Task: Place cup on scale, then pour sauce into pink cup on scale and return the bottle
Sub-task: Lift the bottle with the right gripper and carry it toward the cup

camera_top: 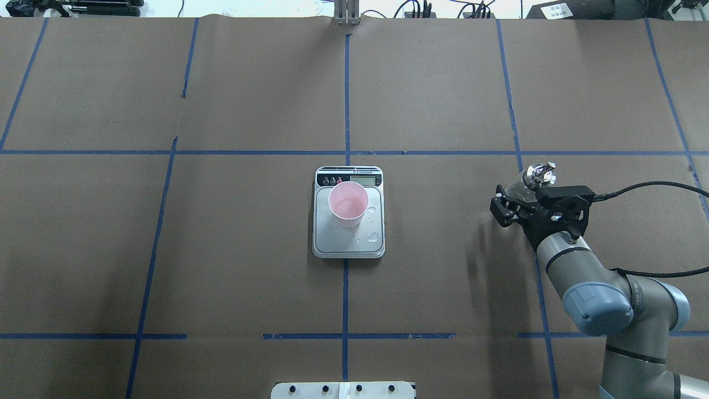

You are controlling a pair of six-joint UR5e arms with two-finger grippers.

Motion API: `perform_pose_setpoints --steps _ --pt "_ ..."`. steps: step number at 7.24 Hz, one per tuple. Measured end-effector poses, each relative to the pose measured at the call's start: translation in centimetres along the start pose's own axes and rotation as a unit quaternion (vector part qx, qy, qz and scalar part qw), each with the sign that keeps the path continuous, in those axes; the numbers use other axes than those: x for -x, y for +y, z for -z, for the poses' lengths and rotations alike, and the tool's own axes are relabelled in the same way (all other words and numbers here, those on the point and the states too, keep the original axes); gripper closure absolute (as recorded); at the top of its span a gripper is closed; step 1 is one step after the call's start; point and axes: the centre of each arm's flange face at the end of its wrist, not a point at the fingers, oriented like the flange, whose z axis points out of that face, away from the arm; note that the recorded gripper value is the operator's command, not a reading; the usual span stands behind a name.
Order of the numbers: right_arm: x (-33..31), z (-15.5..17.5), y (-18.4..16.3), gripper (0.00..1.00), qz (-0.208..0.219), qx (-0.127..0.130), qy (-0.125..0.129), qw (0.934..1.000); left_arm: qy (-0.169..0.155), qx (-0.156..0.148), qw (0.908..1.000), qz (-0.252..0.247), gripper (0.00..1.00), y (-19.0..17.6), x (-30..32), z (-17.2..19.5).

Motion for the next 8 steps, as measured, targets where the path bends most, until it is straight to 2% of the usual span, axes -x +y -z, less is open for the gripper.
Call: perform_pose_setpoints --steps 1,2,3,5,8 --pt "0.0 -0.2 0.0 0.0 0.0 -0.001 0.002 1.0 0.0 0.0 1.0 0.0 0.0 0.0 0.0 0.0" --pt "0.0 -0.3 0.0 0.7 0.0 -0.001 0.003 1.0 0.0 0.0 1.0 0.0 0.0 0.0 0.0 0.0" --pt "0.1 -0.4 -0.1 1.0 -0.001 -0.003 0.002 1.0 0.0 0.0 1.0 0.001 0.0 0.0 0.0 0.0" --pt "0.6 -0.1 -0.7 1.0 -0.009 -0.007 -0.003 0.9999 0.0 0.0 1.0 0.0 0.0 -0.1 -0.1 0.0" --pt "2.3 2.3 -4.2 1.0 -0.006 -0.027 -0.027 0.9993 0.0 0.002 1.0 0.007 0.0 0.0 0.1 -0.1"
